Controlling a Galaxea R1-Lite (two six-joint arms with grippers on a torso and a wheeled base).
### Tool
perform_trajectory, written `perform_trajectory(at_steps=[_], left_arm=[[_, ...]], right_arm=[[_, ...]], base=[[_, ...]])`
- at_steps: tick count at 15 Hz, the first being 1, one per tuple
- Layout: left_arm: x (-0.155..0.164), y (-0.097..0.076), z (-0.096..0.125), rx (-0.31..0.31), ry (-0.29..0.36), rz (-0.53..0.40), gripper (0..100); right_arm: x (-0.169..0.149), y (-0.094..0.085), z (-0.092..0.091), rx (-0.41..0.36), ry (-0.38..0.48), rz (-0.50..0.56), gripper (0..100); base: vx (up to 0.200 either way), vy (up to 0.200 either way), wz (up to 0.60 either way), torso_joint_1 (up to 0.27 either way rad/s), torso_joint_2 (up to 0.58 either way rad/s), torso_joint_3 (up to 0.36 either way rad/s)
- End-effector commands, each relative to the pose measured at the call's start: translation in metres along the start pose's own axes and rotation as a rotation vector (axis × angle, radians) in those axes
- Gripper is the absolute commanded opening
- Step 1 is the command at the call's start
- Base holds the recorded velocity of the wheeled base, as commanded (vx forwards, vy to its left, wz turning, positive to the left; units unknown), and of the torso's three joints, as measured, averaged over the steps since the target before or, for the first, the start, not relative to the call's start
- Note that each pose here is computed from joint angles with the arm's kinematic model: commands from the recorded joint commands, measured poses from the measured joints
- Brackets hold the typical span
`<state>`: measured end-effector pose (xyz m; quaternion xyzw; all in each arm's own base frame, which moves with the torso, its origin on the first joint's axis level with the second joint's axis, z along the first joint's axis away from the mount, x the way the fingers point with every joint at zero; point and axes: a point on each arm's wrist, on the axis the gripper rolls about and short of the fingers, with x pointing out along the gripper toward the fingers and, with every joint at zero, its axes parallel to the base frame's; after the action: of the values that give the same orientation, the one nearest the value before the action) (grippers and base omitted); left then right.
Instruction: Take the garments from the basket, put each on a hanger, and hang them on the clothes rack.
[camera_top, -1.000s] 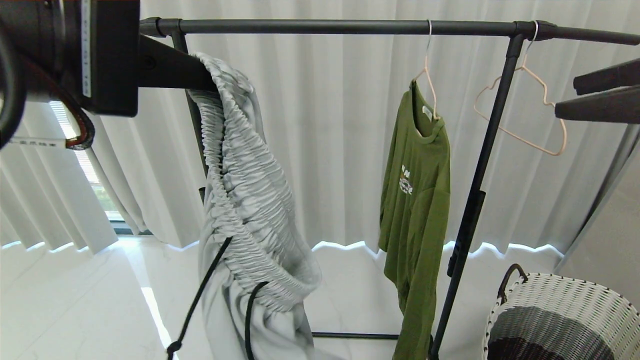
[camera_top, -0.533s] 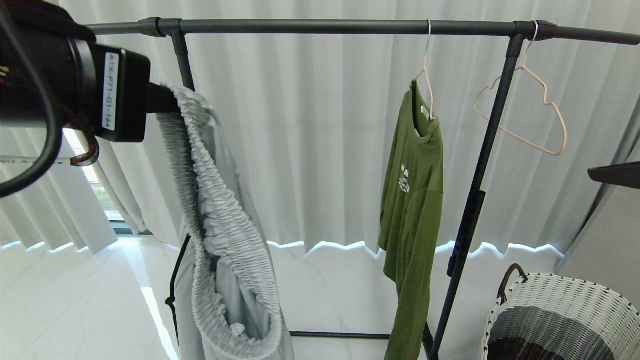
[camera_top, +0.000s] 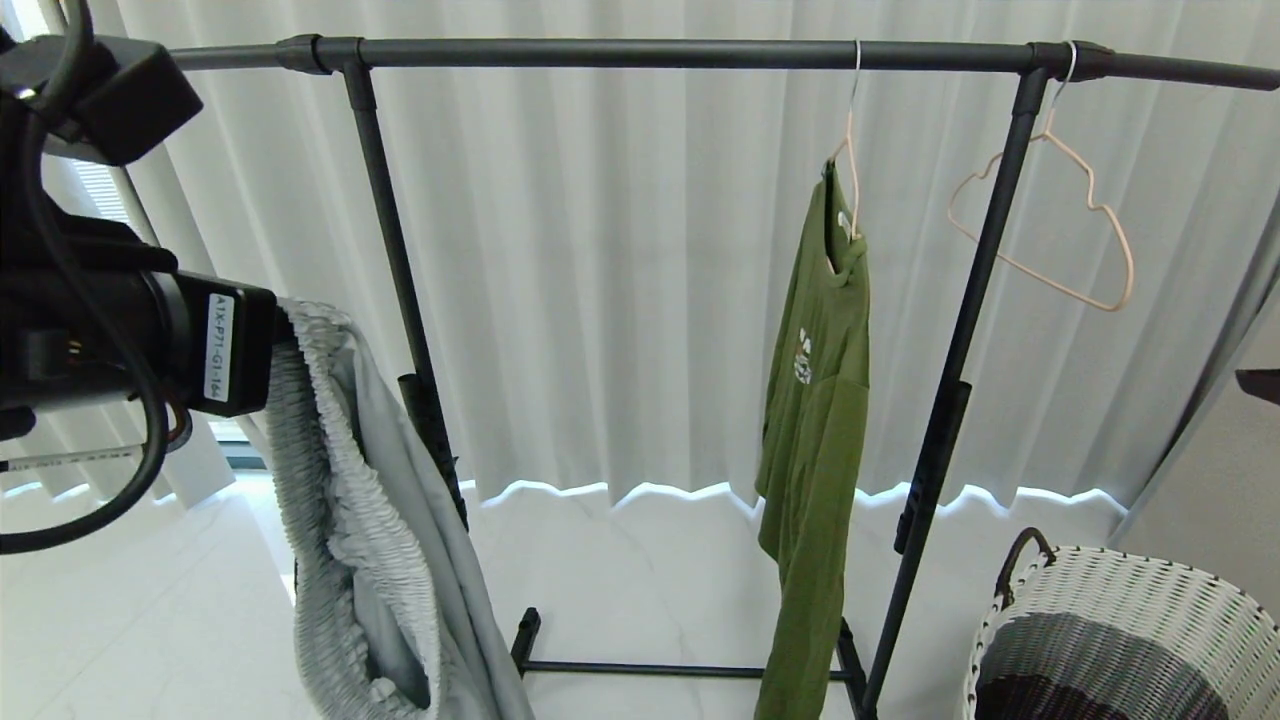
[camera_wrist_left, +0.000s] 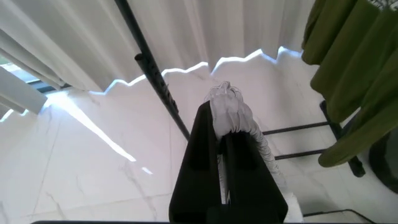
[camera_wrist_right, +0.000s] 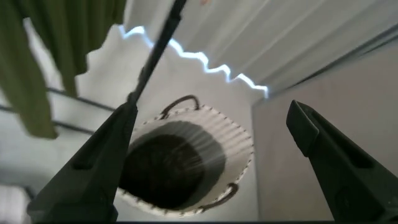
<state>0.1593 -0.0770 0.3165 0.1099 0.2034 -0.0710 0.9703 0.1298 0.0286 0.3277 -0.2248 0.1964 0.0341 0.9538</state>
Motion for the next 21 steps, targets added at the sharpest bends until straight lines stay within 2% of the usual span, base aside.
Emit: perform_trajectory(at_steps=[1,7,9,12,21], left_arm=[[-0.007,0.003,-0.011,-0.001,-0.004,0.008,0],[-0.006,0.003,-0.011,-0.004,-0.004,0.006,0],[-0.007,0.003,-0.011,-0.004,-0.008,0.006,0],[-0.01,0.004,-0.011,0.002,-0.018,0.003,0],[-0.01,0.003,-0.013,0.027,-0.013,0.003,0]], right_arm=[[0.004,0.001,-0.01,-0.013,0.02,-0.024,100],[0.007,0.001,-0.018,0.008,0.021,-0.051,100],[0.007,0.001,-0.019,0.068,0.022,-0.05,100],[0.011,0.003,-0.022,0.139,0.039,-0.046,100],[0.014,0.006,-0.027,0.172,0.061,-0.04,100]], base=[[0.0,0.0,0.0,0.0,0.0,0.0],[0.0,0.0,0.0,0.0,0.0,0.0],[0.0,0.0,0.0,0.018,-0.07,-0.062],[0.0,0.0,0.0,0.087,-0.34,-0.258],[0.0,0.0,0.0,0.158,-0.47,-0.308]])
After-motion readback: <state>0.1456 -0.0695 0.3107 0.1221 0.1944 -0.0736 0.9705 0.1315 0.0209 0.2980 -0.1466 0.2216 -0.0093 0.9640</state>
